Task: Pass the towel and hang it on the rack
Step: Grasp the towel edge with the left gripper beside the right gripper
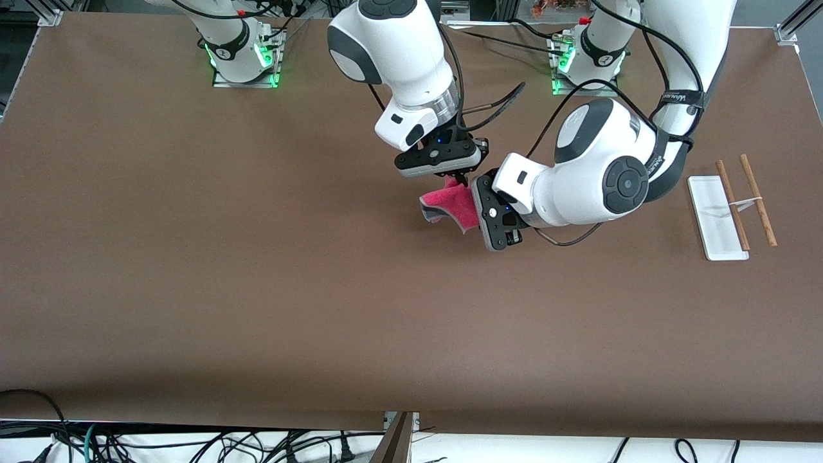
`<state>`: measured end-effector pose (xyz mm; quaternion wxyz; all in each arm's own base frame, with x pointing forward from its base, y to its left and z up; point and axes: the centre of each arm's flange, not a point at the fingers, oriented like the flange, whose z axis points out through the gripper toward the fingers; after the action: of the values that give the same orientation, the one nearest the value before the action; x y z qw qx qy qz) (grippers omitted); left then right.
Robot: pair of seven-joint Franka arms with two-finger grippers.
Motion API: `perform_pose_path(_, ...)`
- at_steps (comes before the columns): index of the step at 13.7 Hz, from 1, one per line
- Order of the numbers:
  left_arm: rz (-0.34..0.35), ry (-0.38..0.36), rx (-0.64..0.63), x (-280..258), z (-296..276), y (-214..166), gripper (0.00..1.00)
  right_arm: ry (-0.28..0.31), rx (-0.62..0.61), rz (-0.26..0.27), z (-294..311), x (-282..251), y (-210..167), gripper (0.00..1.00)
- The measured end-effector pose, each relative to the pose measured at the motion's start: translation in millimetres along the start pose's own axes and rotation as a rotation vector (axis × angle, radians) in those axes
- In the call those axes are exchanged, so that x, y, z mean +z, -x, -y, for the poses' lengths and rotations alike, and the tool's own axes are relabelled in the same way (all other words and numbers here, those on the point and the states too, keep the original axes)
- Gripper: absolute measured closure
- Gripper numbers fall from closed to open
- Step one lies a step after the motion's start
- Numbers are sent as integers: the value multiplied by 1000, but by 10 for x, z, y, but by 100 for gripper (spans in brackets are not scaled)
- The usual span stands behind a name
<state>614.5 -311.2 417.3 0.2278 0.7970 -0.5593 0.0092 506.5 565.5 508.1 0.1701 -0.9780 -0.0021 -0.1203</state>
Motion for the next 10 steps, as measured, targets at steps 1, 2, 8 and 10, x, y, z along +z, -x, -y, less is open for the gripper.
perform_pose_path(1,1,-1,2,-2,7,7,56,0,0,0,0,0,0,98)
perform_pose_path(2,3,-5,4,-6,18,16,66,0,0,0,0,0,0,98)
perform_pose_path(8,7,-16,-2,-41,86,81,97,0,0,0,0,0,-1,98)
perform_pose_path(10,8,-16,-8,-62,108,111,97,0,0,-1,-2,0,-3,98)
